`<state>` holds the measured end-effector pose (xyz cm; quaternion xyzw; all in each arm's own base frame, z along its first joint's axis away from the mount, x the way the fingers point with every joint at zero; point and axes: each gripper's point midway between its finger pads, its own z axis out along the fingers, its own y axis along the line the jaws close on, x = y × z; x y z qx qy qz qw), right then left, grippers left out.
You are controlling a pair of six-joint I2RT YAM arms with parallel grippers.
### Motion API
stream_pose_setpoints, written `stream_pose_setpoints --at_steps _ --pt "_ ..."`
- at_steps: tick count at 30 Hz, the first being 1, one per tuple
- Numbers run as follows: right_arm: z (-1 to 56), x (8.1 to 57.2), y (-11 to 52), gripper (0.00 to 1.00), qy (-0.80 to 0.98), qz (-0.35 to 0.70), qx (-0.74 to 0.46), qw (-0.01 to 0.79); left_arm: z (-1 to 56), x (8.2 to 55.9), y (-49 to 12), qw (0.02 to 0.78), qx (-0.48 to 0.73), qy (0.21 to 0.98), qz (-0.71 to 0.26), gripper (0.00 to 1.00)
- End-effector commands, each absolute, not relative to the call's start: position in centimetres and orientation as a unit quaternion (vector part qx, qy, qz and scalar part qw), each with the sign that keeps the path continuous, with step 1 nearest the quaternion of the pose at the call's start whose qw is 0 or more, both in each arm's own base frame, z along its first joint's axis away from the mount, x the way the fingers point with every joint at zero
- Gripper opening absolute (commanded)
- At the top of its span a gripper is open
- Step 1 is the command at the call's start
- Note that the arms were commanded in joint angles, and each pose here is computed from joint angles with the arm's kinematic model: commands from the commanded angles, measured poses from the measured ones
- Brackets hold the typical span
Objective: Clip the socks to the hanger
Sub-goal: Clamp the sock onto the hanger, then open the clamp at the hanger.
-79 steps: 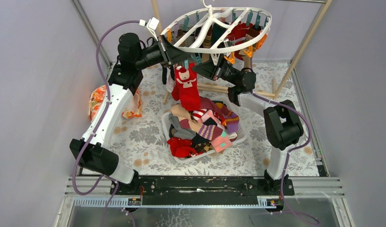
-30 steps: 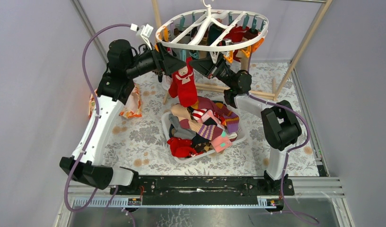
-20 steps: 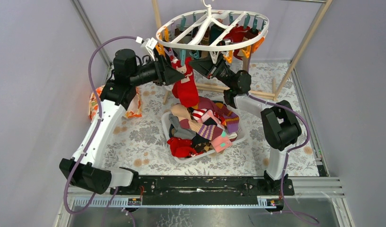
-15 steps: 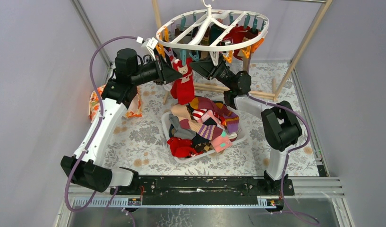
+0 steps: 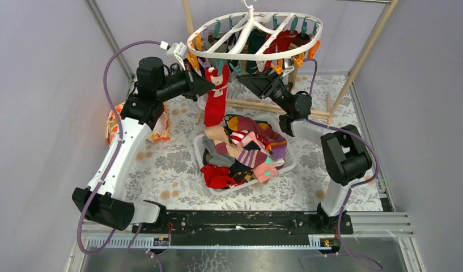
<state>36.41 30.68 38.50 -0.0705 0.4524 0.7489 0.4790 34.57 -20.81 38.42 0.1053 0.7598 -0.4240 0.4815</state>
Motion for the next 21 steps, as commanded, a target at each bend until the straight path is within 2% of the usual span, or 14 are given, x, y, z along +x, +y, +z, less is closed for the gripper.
stream_pose_setpoints --at_steps 1,8,12,15,18,21 --pt "44.1 34.0 29.0 0.77 0.360 0.749 -0.125 0.542 40.4 34.7 -20.1 0.517 0.112 0.747 -0.403 0.01" --pt "45.9 33.7 29.8 0.77 0.341 0.763 -0.155 0.527 40.4 35.0 -19.8 0.522 0.110 0.749 -0.393 0.01" --pt "45.9 33.4 30.5 0.73 0.340 0.767 -0.164 0.519 40.5 35.3 -19.7 0.524 0.107 0.751 -0.388 0.01" --pt "45.6 33.1 30.9 0.64 0.344 0.770 -0.169 0.510 40.8 35.5 -19.5 0.529 0.106 0.750 -0.382 0.01" --pt "45.3 33.1 30.9 0.50 0.348 0.771 -0.164 0.507 41.0 35.6 -19.3 0.534 0.105 0.750 -0.375 0.01" --pt "45.1 33.1 30.9 0.47 0.350 0.773 -0.160 0.504 41.2 35.6 -19.2 0.537 0.102 0.750 -0.371 0.00"
